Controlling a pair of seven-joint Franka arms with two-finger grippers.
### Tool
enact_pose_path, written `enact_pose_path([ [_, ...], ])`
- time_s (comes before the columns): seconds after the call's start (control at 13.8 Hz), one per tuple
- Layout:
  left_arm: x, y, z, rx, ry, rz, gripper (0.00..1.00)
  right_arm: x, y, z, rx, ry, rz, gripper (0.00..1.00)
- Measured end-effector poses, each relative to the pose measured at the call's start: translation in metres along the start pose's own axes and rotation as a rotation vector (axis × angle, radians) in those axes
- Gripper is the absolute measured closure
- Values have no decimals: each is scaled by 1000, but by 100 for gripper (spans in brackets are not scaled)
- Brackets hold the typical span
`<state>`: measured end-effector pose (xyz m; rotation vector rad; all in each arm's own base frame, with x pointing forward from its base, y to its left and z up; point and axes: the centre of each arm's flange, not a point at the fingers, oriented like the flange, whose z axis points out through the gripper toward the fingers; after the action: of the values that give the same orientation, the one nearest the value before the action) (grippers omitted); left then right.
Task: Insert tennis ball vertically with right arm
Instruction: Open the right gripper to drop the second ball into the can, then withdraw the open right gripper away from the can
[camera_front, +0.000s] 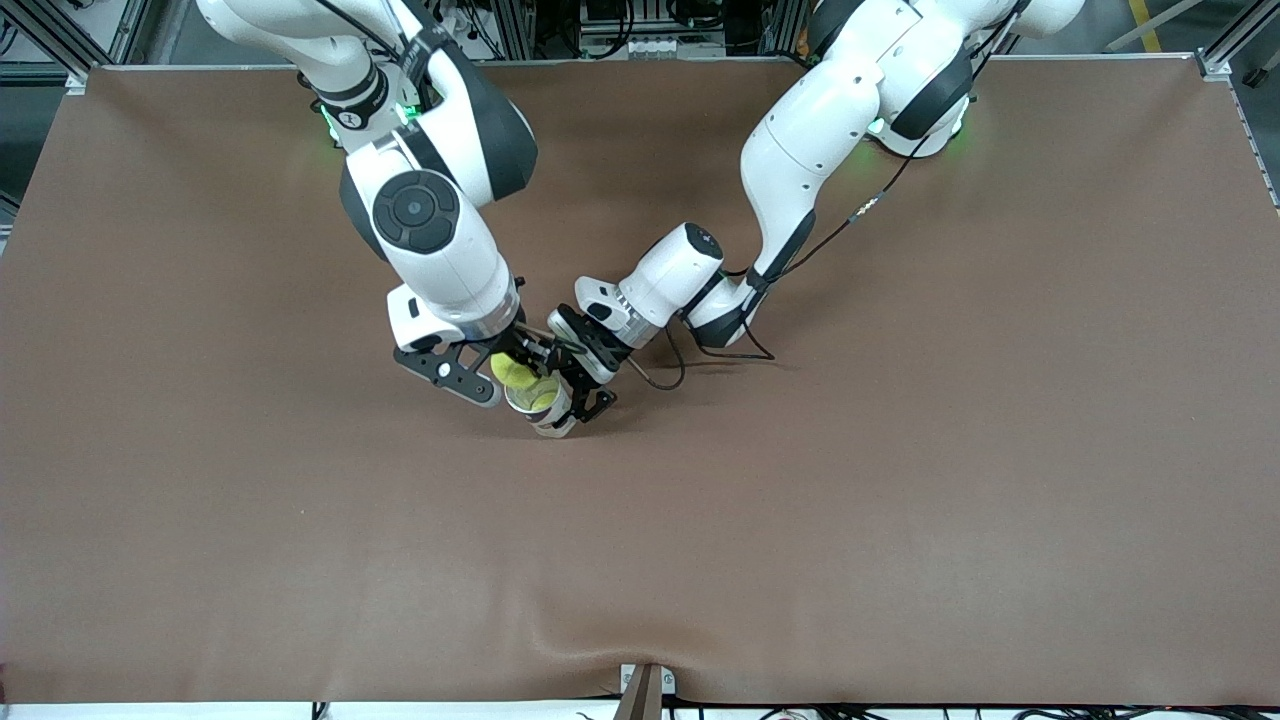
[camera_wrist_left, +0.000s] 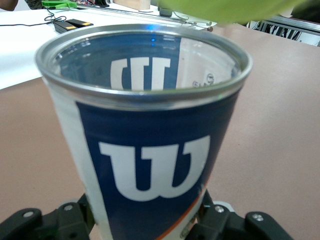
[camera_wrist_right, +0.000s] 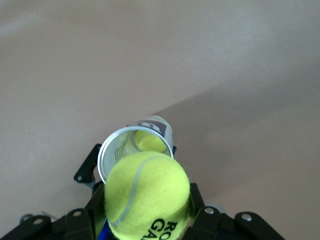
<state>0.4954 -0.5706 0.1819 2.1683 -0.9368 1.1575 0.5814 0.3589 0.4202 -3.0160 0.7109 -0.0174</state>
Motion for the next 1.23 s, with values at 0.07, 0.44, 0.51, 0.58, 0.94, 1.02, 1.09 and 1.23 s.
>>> enact_pose_path([
  [0.07, 0, 0, 0, 0, 0, 0, 23, 2, -2, 5, 4, 3, 2, 33],
  [0.44, 0, 0, 0, 0, 0, 0, 23, 8, -8, 18, -3, 11, 18, 33],
  [0.51, 0, 0, 0, 0, 0, 0, 23, 8, -8, 19, -5, 12, 19, 28],
  [0.58, 0, 0, 0, 0, 0, 0, 23, 9, -8, 19, -6, 14, 18, 18],
  [0.94, 0, 0, 0, 0, 0, 0, 22, 10, -10, 15, 0, 21, 17, 0],
  [1.02, 0, 0, 0, 0, 0, 0, 22, 10, -10, 14, 2, 22, 17, 0],
  [1.09, 0, 0, 0, 1, 0, 0, 22, 11, -11, 10, 6, 25, 18, 0],
  [1.23, 0, -1, 0, 1, 0, 0, 21, 16, -8, -3, -7, 21, 24, 0],
])
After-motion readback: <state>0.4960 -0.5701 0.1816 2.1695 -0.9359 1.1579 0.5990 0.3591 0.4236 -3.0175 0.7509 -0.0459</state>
